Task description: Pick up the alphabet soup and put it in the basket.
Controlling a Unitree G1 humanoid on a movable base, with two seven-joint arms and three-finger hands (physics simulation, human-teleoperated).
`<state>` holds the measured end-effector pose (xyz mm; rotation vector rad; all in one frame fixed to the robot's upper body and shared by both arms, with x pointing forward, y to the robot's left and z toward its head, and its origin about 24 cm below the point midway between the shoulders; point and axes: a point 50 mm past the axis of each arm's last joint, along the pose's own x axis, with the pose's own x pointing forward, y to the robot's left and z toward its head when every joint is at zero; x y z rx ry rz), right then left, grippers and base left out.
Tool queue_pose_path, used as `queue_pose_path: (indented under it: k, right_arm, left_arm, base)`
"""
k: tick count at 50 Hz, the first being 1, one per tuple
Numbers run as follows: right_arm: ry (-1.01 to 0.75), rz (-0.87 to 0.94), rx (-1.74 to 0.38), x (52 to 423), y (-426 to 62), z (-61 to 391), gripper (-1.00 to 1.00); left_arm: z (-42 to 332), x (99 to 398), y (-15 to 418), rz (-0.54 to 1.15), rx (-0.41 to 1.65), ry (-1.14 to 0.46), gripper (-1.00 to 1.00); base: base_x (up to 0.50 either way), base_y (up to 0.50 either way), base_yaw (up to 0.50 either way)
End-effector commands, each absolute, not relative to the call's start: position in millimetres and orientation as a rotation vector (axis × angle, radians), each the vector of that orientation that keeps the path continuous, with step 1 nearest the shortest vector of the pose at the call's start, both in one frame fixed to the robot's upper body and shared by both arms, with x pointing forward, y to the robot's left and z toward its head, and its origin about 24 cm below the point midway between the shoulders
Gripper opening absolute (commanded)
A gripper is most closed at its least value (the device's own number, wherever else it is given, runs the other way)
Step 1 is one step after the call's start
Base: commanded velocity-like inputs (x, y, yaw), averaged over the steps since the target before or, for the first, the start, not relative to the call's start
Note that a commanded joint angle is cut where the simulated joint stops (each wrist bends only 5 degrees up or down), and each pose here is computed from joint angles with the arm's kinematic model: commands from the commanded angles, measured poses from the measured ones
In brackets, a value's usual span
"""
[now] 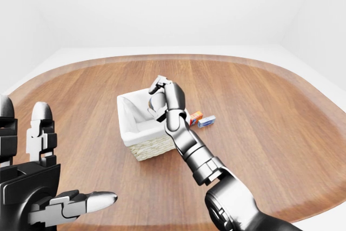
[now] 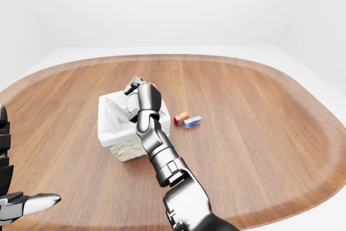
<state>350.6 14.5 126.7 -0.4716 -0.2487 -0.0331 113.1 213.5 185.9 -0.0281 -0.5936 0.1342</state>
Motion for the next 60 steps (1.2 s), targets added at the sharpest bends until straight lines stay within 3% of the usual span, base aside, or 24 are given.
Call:
queue_pose_path:
  k: [1,20,21,22,60]
  right_arm:
    - [-0.293,-0.004,-0.553,348,21,124,-1.0]
    - [-0.288,0.025,-0.579,344,26,115,-1.0]
    - [-0.287,0.029,-0.583,344,26,114,0.63]
    - [-0.279,0.031,-0.583,345,26,113,1.0]
    - [-0.272,0.052,-0.597,344,27,106,1.0]
  left_arm:
    - [186,113,214,0.135,-0.025,-0.6,1.0]
    - [185,112,214,0.13,-0.033,-0.585,1.0]
    - [185,112,214,0.13,-0.033,-0.584,1.0]
    - [185,112,214,0.129,-0.033,-0.584,1.0]
    - [185,112,214,0.128,-0.035,-0.581,1.0]
  base:
    - [0.0,0.0,0.0]
    - [0.0,0.0,0.0]
    - [0.0,0.0,0.0]
    - [0.0,0.0,0.0]
    - [0.0,0.0,0.0]
